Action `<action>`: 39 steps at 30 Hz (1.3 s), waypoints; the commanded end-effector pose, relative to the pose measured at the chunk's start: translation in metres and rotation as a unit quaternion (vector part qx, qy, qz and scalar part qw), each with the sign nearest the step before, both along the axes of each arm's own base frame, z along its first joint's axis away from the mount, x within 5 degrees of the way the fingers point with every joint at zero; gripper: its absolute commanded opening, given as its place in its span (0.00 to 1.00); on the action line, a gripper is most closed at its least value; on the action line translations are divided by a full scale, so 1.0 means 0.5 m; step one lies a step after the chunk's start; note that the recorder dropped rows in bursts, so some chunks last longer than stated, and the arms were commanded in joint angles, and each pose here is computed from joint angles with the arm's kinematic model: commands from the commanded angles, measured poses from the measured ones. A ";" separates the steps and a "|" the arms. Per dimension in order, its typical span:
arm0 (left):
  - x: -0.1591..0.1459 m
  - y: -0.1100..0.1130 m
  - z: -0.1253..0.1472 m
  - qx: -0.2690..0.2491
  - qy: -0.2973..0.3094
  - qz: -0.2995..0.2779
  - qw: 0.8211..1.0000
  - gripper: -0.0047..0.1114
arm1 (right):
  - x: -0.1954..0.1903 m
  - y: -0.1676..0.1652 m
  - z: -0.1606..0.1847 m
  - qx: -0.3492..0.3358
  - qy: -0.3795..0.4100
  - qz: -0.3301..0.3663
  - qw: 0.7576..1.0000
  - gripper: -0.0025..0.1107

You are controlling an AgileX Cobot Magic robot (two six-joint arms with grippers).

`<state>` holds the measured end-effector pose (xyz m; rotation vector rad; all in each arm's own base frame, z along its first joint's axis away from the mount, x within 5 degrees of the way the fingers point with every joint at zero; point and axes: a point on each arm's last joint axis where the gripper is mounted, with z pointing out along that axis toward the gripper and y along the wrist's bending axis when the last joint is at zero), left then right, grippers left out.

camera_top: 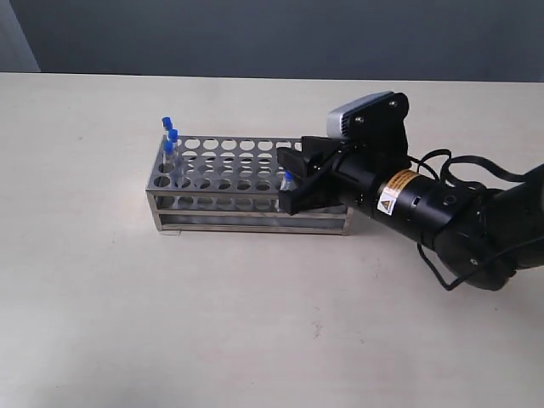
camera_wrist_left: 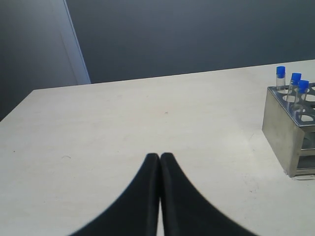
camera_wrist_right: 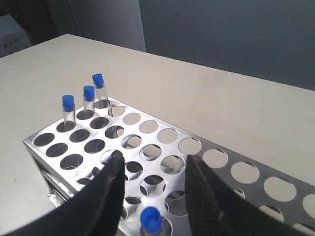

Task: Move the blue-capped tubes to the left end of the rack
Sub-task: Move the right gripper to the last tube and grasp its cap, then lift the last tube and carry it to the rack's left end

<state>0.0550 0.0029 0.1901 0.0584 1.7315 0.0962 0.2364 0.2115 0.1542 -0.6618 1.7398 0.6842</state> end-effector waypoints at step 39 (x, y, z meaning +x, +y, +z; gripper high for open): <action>0.001 -0.001 0.003 -0.002 -0.005 -0.004 1.000 0.04 | 0.086 0.108 0.102 0.008 -0.071 0.065 0.995 0.02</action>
